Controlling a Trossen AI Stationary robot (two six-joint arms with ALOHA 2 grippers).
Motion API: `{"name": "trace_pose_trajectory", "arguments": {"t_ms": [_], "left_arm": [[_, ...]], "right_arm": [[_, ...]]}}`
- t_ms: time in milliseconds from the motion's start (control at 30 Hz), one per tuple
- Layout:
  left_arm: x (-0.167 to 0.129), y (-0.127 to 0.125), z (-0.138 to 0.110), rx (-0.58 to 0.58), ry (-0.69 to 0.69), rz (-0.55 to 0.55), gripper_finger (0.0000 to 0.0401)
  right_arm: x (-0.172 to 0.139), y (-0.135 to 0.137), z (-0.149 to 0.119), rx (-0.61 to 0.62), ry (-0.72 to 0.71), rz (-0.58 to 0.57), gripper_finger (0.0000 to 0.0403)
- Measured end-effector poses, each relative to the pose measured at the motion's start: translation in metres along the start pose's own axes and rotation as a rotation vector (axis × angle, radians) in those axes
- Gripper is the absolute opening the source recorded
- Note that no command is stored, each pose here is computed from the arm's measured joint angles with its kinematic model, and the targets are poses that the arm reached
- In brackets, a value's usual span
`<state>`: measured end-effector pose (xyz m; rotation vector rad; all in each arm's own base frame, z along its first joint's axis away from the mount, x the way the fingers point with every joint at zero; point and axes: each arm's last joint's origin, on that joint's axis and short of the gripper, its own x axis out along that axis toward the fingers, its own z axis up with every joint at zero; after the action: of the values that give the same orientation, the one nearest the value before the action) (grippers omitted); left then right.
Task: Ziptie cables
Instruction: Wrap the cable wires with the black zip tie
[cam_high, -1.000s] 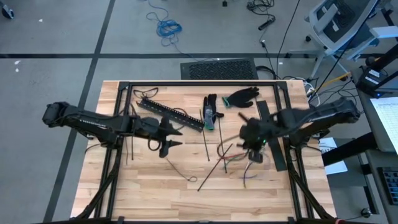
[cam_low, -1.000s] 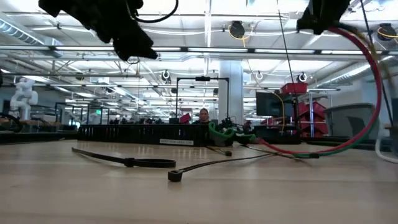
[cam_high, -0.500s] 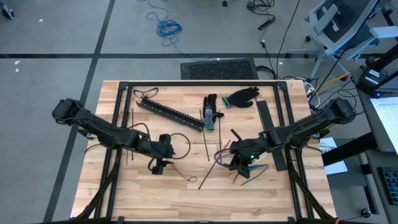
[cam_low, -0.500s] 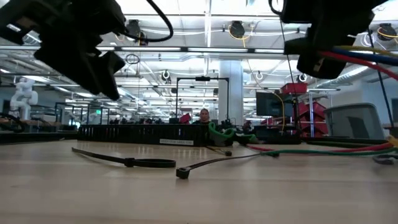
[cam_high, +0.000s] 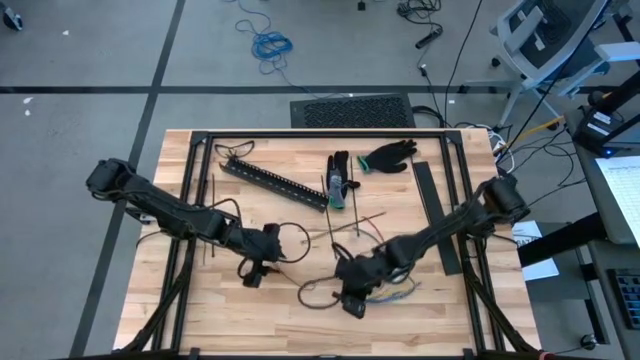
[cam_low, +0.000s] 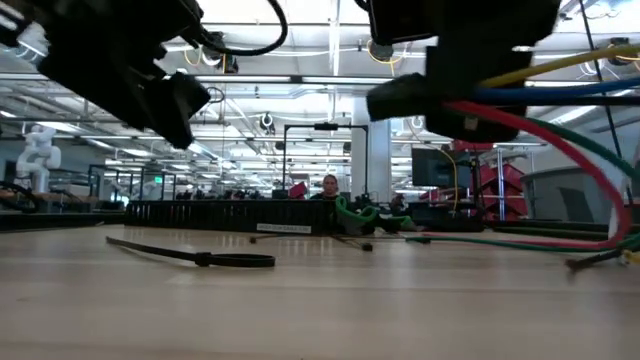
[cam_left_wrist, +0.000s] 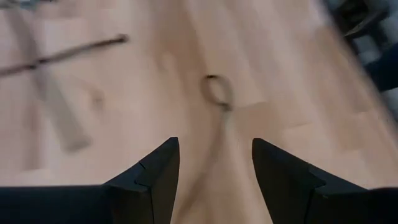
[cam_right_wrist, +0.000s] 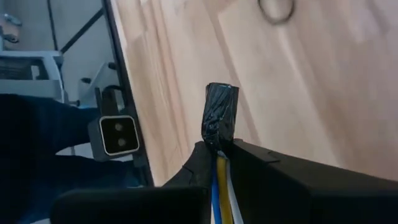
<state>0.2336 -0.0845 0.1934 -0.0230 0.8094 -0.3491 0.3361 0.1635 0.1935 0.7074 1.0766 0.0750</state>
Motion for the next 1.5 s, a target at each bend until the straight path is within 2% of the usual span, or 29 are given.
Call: {"name": "trace_pose_trajectory", "arguments": {"t_ms": [100, 200, 333, 500, 667, 967, 1200, 1500], "left_arm": [[0.006, -0.001, -0.003, -0.111, 0.038, -0.040, 0.0196], [0.011, -0.004, -0.006, -0.138, 0.063, -0.041, 0.0196], [0.025, -0.009, -0.012, -0.038, 0.101, -0.037, 0.0196], [0.046, -0.010, -0.025, 0.106, 0.205, 0.114, 0.0196], [0.060, -0.010, -0.014, 0.168, 0.198, 0.204, 0.0196], [0.073, -0.021, -0.003, 0.258, 0.210, 0.119, 0.0196], [0.084, -0.023, -0.009, 0.360, 0.248, 0.089, 0.0196], [0.102, -0.016, -0.017, 0.324, 0.263, 0.118, 0.0185]], "right_arm": [[0.001, 0.004, -0.013, 0.039, 0.002, -0.064, 0.0027], [0.002, 0.007, -0.024, 0.031, 0.015, -0.096, 0.0027], [0.002, 0.014, -0.034, 0.003, 0.016, -0.097, 0.0027], [0.003, 0.019, -0.044, -0.029, -0.009, -0.117, 0.0027], [0.003, 0.022, -0.048, -0.068, -0.036, -0.133, 0.0027], [0.003, 0.020, -0.049, -0.115, -0.023, -0.149, 0.0027], [0.002, 0.020, -0.048, -0.120, -0.025, -0.151, 0.0027], [0.002, 0.020, -0.048, -0.090, -0.030, -0.146, 0.0027]]}}
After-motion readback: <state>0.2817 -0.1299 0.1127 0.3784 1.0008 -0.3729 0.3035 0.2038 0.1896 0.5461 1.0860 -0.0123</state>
